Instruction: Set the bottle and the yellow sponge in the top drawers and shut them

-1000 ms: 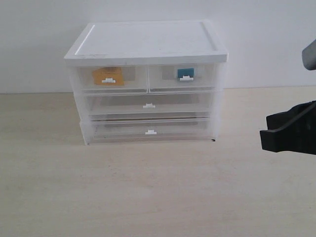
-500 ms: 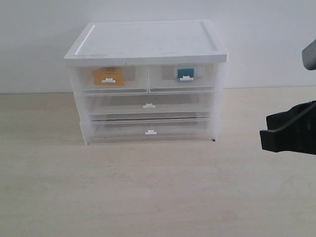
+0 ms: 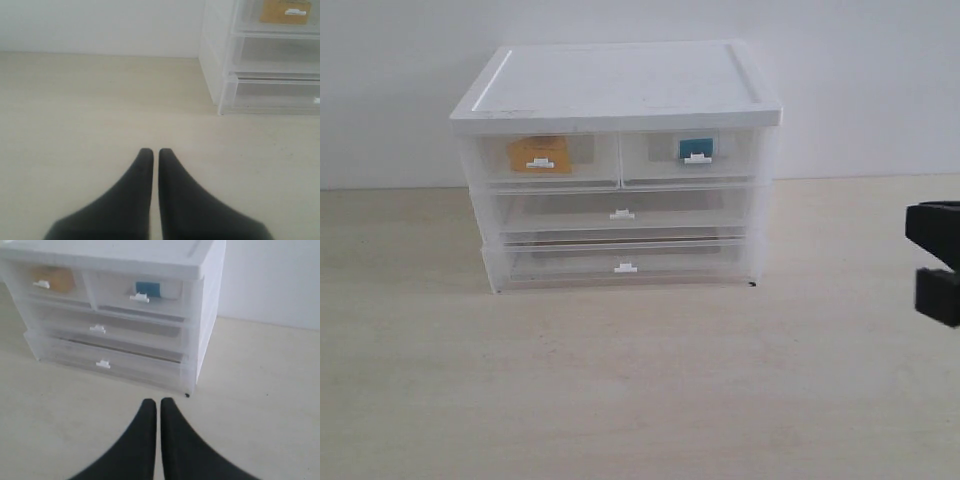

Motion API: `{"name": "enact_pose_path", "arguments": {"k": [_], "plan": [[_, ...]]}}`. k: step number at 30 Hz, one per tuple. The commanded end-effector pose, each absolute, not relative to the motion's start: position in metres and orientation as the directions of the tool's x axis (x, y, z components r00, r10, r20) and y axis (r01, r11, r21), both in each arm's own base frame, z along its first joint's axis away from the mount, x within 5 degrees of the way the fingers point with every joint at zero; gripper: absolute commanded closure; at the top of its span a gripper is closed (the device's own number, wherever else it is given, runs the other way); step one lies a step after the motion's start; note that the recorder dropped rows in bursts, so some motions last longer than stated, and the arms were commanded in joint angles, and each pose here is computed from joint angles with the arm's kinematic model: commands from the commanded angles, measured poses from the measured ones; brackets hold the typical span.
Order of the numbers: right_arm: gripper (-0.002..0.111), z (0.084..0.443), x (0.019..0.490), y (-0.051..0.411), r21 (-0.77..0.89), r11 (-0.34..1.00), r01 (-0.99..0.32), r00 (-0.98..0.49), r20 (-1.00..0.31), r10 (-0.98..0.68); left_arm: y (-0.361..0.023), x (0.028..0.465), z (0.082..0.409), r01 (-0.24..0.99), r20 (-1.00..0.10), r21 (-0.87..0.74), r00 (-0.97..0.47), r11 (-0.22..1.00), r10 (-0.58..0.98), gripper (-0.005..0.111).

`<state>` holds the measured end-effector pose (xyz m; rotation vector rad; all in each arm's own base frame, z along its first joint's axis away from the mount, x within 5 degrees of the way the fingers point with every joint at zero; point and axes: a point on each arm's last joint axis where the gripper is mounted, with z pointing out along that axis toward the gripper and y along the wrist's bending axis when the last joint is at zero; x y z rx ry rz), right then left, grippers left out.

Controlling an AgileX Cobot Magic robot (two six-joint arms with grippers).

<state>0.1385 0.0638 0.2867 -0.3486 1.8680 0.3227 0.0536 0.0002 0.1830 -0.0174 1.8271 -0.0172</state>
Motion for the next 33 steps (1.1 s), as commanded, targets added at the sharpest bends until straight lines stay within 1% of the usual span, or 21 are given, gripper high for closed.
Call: {"name": "enact_pose_path", "arguments": {"k": [1,3,5,7,8,9,11,12,15,17,21,22,23,24,27,33], "plan": [[0.108,0.273,0.109,0.053,0.078,0.899,-0.431,-0.109,-0.993,0.034,0.0,0.054,0.182,-0.005,-0.968,-0.029,-0.251,1.0,-0.029,0.103],[0.108,0.267,0.098,0.049,0.152,0.881,-0.447,-0.06,-0.988,0.14,0.0,0.054,0.182,-0.005,-0.968,-0.029,-0.251,1.0,-0.029,0.103],[0.108,0.256,0.087,0.045,0.229,0.857,-0.462,-0.043,-0.971,0.236,0.0,0.054,0.182,-0.005,-0.968,-0.029,-0.251,1.0,-0.029,0.103],[0.108,0.243,0.077,0.04,0.238,0.849,-0.471,-0.017,-0.965,0.261,0.0,0.054,0.182,-0.005,-0.968,-0.029,-0.251,1.0,-0.029,0.103],[0.108,0.23,0.072,0.036,0.245,0.853,-0.461,-0.006,-0.962,0.273,0.0,0.054,0.182,-0.005,-0.968,-0.029,-0.251,1.0,-0.029,0.103],[0.108,0.224,0.069,0.034,0.249,0.858,-0.449,0.001,-0.96,0.279,0.0,0.054,0.182,-0.005,-0.968,-0.029,-0.251,1.0,-0.029,0.103],[0.108,0.225,0.067,0.03,0.251,0.872,-0.419,0.043,-0.954,0.295,0.0,0.054,0.182,-0.005,-0.968,-0.029,-0.251,1.0,-0.029,0.103],[0.108,0.221,0.066,0.025,0.255,0.896,-0.363,0.023,-0.959,0.282,0.0,0.054,0.182,-0.005,-0.968,-0.029,-0.251,1.0,-0.029,0.103],[0.108,0.218,0.063,0.019,0.229,0.929,-0.291,0.035,-0.968,0.25,0.0,0.054,0.182,-0.005,-0.968,-0.029,-0.251,1.0,-0.029,0.103],[0.108,0.214,0.062,0.015,0.225,0.945,-0.237,0.013,-0.972,0.235,0.0,0.054,0.182,-0.005,-0.968,-0.029,-0.251,1.0,-0.029,0.103],[0.108,0.2,0.058,0.007,0.184,0.975,-0.127,-0.086,-0.981,0.174,0.0,0.054,0.182,-0.005,-0.968,-0.029,-0.251,1.0,-0.029,0.103],[0.108,0.198,0.057,0.007,0.161,0.98,-0.116,-0.1,-0.984,0.149,0.0,0.054,0.182,-0.005,-0.968,-0.029,-0.251,1.0,-0.029,0.103],[0.108,0.192,0.055,0.005,0.078,0.991,-0.105,-0.148,-0.987,0.062,0.0,0.054,0.182,-0.005,-0.968,-0.029,-0.251,1.0,-0.029,0.103],[0.108,0.188,0.055,0.004,0.04,0.994,-0.1,-0.19,-0.982,0.02,0.0,0.054,0.182,-0.005,-0.968,-0.029,-0.251,1.0,-0.029,0.103],[0.108,0.183,0.054,0.003,0.035,0.996,-0.088,-0.248,-0.969,0.012,0.0,0.054,0.182,-0.005,-0.968,-0.029,-0.251,1.0,-0.029,0.103],[0.108,0.183,0.054,0.003,0.037,0.995,-0.088,-0.25,-0.968,0.014,0.0,0.054,0.182,-0.005,-0.968,-0.029,-0.251,1.0,-0.029,0.103]]}}
